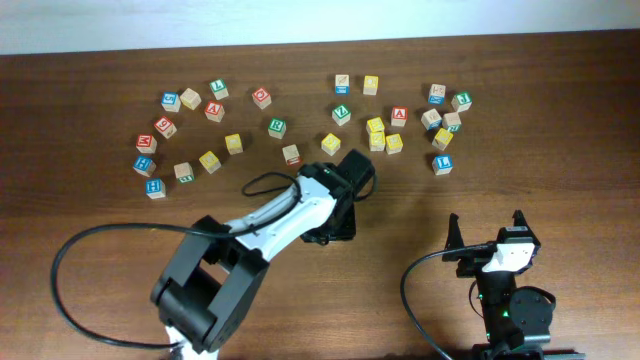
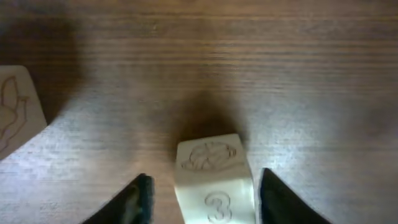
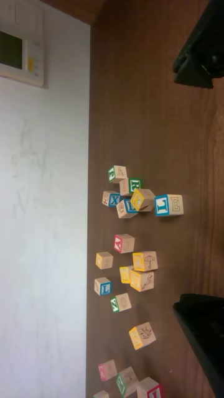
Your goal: Spell out ICRA
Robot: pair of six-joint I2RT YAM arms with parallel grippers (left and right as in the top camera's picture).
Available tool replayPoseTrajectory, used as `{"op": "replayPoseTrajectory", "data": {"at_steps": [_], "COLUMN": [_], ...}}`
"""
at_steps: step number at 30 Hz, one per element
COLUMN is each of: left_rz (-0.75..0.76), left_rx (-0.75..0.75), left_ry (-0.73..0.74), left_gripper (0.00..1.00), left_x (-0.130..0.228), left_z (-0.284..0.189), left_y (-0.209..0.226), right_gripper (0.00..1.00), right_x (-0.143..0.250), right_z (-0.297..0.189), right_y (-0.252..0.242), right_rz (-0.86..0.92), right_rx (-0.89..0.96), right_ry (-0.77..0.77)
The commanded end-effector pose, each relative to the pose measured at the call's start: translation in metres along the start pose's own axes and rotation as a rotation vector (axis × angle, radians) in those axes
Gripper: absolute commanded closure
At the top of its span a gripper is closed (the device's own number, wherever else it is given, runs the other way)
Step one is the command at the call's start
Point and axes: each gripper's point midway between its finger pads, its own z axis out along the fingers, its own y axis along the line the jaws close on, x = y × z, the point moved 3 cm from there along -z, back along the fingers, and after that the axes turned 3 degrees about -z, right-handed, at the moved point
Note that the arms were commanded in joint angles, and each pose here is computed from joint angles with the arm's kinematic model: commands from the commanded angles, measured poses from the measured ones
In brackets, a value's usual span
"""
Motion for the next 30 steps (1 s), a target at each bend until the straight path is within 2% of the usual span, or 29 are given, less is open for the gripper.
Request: {"op": "replayPoseTrajectory", "data": {"at_steps": [1, 3, 6, 10, 12, 21, 27, 30], "left_rz": [-0.012, -0.012, -0.012, -0.017, 0.063, 0.125, 0.219, 0.232], "left_rx": [-0.010, -0.010, -0.012, -0.031, -0.020, -0.305, -0.324, -0.463], "left_ry": [-0.010, -0.008, -0.002, 0.009, -0.011, -0.302, -0.524, -0.645], "left_gripper": [0.63, 0.71, 0.75, 0.76, 0.79, 0.77, 0.77, 0.75], "left_x": [-0.001, 0.000, 0.001, 0.001, -0.006, -0.054, -0.074, -0.083], "left_z": [0.005, 0.005, 0.005, 0.003, -0.003, -0.030, -0.044, -0.048], "left_y": [0.000, 0.000, 0.000, 0.005, 0.002, 0.031, 0.001, 0.002], "right_gripper": [0.02, 0.02, 0.02, 0.02, 0.02, 0.02, 0.02, 0.02], "right_x": [0.003, 0.003, 0.003, 0.003, 0.003, 0.003, 0.003, 0.003], "right_z": [0.000, 0.000, 0.000, 0.000, 0.000, 0.000, 0.000, 0.000], "right_y": [-0.002, -0.002, -0.002, -0.002, -0.002, -0.002, -0.002, -0.002], "right_rz": [0.011, 0.012, 0.011, 0.012, 0.011, 0.011, 0.011, 0.011], "right_rx": [0.015, 0.015, 0.015, 0.015, 0.015, 0.015, 0.015, 0.015], "right_ry": [0.005, 0.005, 0.005, 0.005, 0.005, 0.005, 0.005, 0.005]}}
